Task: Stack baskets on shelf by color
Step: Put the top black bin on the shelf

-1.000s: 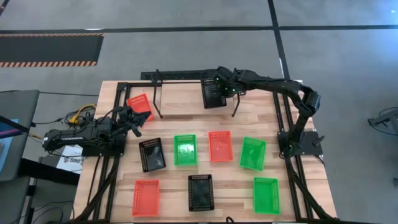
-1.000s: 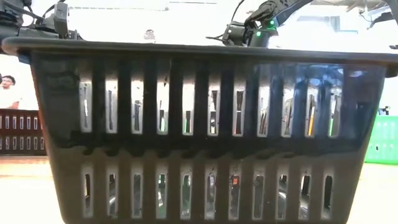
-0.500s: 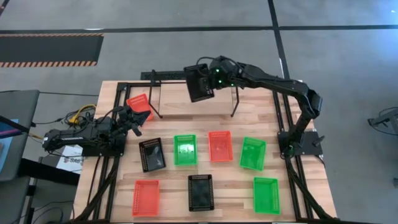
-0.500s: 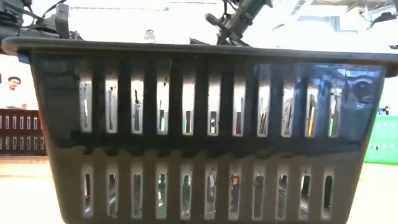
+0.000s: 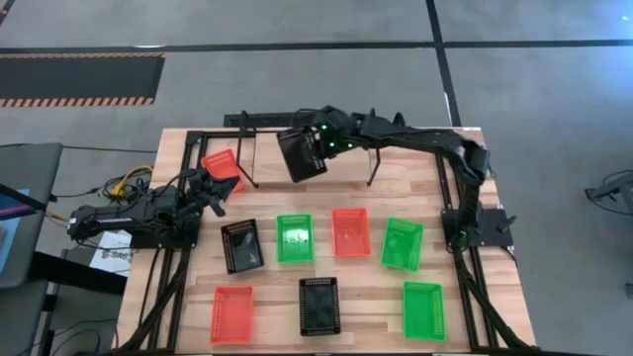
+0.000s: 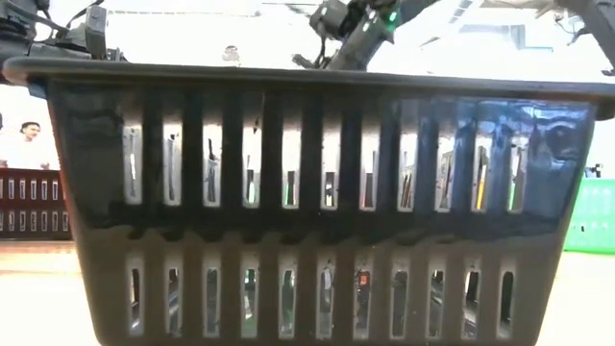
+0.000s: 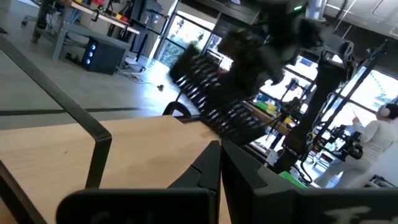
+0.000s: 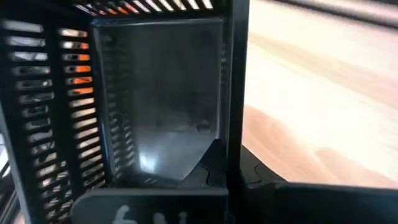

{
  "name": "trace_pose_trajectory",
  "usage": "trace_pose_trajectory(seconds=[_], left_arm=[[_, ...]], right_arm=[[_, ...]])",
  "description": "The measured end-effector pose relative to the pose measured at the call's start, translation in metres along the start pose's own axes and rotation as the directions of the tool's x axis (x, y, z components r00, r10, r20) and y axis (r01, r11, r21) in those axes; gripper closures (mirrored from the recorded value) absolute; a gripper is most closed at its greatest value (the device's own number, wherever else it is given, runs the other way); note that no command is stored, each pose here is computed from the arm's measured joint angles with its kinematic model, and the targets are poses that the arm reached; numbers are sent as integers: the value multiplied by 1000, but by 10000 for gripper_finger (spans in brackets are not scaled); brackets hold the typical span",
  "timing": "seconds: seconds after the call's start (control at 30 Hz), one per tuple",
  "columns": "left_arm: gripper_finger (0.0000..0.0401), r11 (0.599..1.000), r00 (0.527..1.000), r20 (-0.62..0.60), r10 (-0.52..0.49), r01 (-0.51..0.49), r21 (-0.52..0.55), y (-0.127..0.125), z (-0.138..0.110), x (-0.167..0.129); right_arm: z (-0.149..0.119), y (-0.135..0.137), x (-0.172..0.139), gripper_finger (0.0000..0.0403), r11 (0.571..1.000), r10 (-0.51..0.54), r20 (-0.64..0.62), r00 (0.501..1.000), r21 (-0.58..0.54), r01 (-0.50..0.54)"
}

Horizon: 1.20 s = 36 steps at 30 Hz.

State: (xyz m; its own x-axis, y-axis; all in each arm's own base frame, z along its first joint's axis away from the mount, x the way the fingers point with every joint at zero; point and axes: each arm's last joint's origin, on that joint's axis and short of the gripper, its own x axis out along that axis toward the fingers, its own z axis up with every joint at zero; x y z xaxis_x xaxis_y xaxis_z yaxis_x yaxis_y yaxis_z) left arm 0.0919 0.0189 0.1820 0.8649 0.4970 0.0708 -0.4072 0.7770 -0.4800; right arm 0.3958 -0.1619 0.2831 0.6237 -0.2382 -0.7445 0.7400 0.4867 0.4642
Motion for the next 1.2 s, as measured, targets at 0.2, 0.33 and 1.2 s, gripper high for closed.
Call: trace_pose_trajectory(seconds=[0.2,0.33,1.2], left_arm=[[401,1000,1000,-1,2,-2,-3,0,0,0],[401,1000,1000,-1,2,-2,-6,0,0,0],[401,1000,1000,0,5,-5,-7,0,0,0]], right_arm=[[4,-30,35,400,992,-95,-86,992,78,102],[2,-48,42,400,975,-180,-161,970,104,198],[17,-119,32,400,874,-399,-273,875,177,453]])
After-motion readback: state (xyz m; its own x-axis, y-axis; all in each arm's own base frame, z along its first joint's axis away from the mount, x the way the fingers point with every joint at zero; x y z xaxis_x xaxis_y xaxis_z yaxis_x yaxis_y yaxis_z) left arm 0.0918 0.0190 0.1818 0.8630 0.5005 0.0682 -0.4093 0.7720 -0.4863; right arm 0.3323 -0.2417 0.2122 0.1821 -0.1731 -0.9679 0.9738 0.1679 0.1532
